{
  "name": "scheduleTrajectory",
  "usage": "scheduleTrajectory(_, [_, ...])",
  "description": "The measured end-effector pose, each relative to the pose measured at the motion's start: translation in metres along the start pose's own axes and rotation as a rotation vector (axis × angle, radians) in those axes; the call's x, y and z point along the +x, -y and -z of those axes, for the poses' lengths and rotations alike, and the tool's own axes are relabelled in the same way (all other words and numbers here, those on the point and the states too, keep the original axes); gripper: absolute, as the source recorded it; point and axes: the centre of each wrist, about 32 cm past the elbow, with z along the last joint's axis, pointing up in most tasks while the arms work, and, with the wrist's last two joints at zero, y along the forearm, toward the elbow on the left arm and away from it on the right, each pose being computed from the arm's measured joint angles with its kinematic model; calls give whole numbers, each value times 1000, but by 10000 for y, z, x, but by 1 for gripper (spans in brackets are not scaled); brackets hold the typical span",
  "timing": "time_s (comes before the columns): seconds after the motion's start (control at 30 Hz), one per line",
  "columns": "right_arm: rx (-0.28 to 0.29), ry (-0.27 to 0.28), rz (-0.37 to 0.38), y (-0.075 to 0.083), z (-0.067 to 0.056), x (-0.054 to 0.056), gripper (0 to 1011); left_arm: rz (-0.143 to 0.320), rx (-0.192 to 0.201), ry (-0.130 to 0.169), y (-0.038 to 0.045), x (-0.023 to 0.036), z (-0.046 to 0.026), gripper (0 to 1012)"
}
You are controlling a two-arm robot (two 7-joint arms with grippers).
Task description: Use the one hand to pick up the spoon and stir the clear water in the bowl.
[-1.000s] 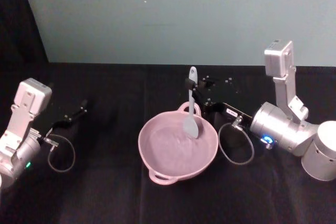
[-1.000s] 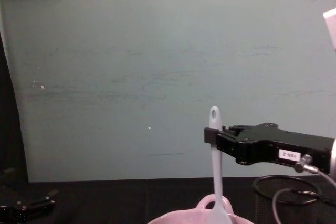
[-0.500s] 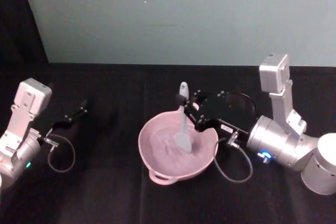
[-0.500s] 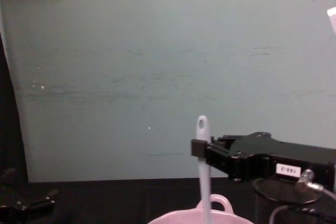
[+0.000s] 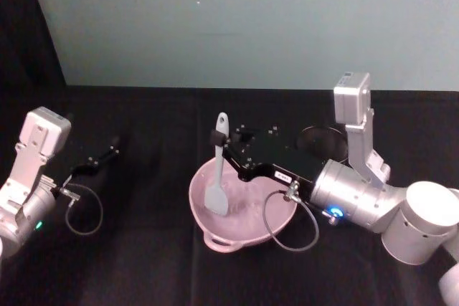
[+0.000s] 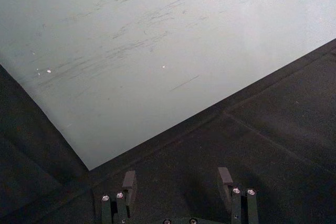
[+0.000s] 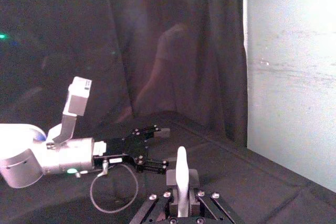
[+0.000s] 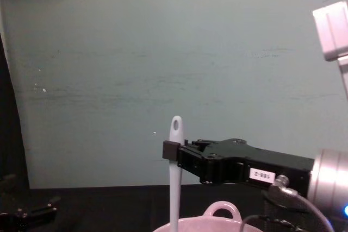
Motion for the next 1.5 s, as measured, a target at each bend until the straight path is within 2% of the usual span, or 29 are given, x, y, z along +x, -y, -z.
scheduleTrajectory(0.1, [-3, -4, 8, -34, 14, 26, 114, 0, 0, 0, 0, 0, 0, 1005])
scheduleTrajectory(0.3, [-8, 5, 63, -52, 20, 143, 114, 0, 0, 0, 0, 0, 0, 1005])
scheduleTrajectory(0.47, [-18, 28, 133, 43, 2, 269, 113, 0, 0, 0, 0, 0, 0, 1005])
scheduleTrajectory(0.53, [-32, 55, 163, 100, -23, 302, 113, 0, 0, 0, 0, 0, 0, 1005])
scheduleTrajectory(0.67, [-51, 95, 193, 187, -69, 313, 114, 0, 0, 0, 0, 0, 0, 1005])
scheduleTrajectory(0.87, [-68, 122, 193, 275, -103, 255, 114, 0, 0, 0, 0, 0, 0, 1005])
scheduleTrajectory(1.07, [-77, 132, 159, 297, -120, 130, 113, 0, 0, 0, 0, 0, 0, 1005])
scheduleTrajectory(1.3, [-65, 125, 88, 210, -118, -47, 113, 0, 0, 0, 0, 0, 0, 1005])
scheduleTrajectory(1.5, [-48, 102, 55, 69, -88, -83, 114, 0, 0, 0, 0, 0, 0, 1005])
